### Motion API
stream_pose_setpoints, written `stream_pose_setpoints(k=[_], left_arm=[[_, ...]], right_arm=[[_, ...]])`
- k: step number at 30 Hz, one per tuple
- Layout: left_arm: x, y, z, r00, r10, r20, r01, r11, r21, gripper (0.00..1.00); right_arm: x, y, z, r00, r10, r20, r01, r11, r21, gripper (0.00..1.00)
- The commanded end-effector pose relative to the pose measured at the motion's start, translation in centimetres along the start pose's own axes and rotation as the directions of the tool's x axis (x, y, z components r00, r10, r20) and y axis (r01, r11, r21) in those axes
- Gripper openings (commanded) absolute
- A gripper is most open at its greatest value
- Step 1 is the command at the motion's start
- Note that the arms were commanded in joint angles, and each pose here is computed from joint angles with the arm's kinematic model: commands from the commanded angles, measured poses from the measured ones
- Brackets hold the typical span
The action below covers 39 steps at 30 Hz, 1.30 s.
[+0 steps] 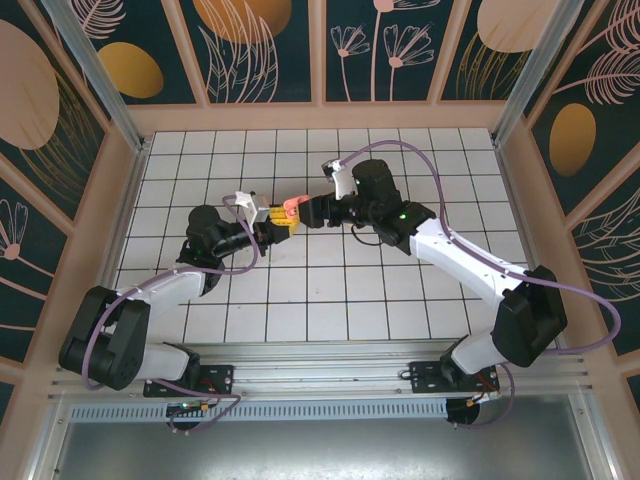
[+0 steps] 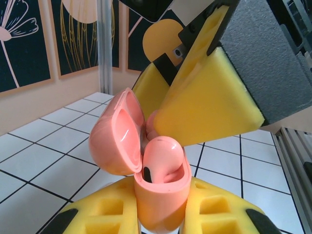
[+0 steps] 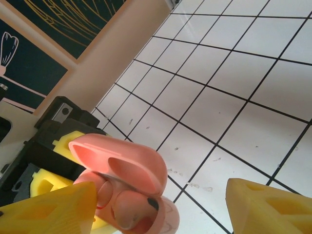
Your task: Insert the wireless bluetooth earbuds into the charging case
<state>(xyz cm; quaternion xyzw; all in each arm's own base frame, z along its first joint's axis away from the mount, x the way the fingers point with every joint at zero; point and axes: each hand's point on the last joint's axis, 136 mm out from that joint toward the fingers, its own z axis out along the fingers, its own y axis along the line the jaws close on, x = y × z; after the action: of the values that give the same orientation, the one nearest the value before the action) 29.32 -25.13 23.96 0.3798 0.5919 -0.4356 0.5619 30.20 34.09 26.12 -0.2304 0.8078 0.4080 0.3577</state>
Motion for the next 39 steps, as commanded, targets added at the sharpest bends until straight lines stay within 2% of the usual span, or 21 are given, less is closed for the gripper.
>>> stream_pose_setpoints(k=[1,6,11,14,23,28,34,39], left_arm=[[-2.4,-0.9,0.2,0.997,0.053,0.049,-0.056,0.997,0.048,0.08],[-2.4,-0.8,0.2,0.998,0.05,0.047,-0.052,0.998,0.042,0.08],[-2.2,-0.9,0.4,0.998,0.047,0.042,-0.049,0.997,0.057,0.08],[-2.3,-1.2,0.3,0.998,0.051,0.041,-0.054,0.996,0.067,0.08],[-2.3,-1.6,0.4,0.998,0.042,0.037,-0.045,0.993,0.107,0.08],[-2.3,-1.5,0.4,0.999,0.031,0.038,-0.035,0.995,0.095,0.08],[-2.0,-0.7,0.5,1.0,0.008,0.026,-0.009,0.999,0.053,0.08],[-1.5,0.0,0.6,0.999,-0.049,0.001,0.049,0.999,0.02,0.08]], right_arm=[[-1.4,0.1,0.0,0.999,-0.019,0.039,0.019,1.0,0.017,0.71],[-1.9,0.9,-0.4,0.998,-0.029,0.057,0.031,0.999,-0.028,0.7],[-2.6,2.8,-2.6,0.993,-0.022,0.113,0.043,0.982,-0.186,0.71],[-2.6,3.9,-3.2,0.995,-0.024,0.099,0.05,0.959,-0.277,0.7],[-2.9,5.4,-2.7,0.997,-0.014,0.071,0.041,0.915,-0.402,0.67],[-3.2,6.3,-3.7,0.995,-0.033,0.092,0.07,0.9,-0.43,0.65],[-3.5,7.0,-6.2,0.985,-0.031,0.169,0.103,0.892,-0.44,0.63],[-3.4,5.7,-7.4,0.979,0.0,0.204,0.082,0.916,-0.392,0.62]])
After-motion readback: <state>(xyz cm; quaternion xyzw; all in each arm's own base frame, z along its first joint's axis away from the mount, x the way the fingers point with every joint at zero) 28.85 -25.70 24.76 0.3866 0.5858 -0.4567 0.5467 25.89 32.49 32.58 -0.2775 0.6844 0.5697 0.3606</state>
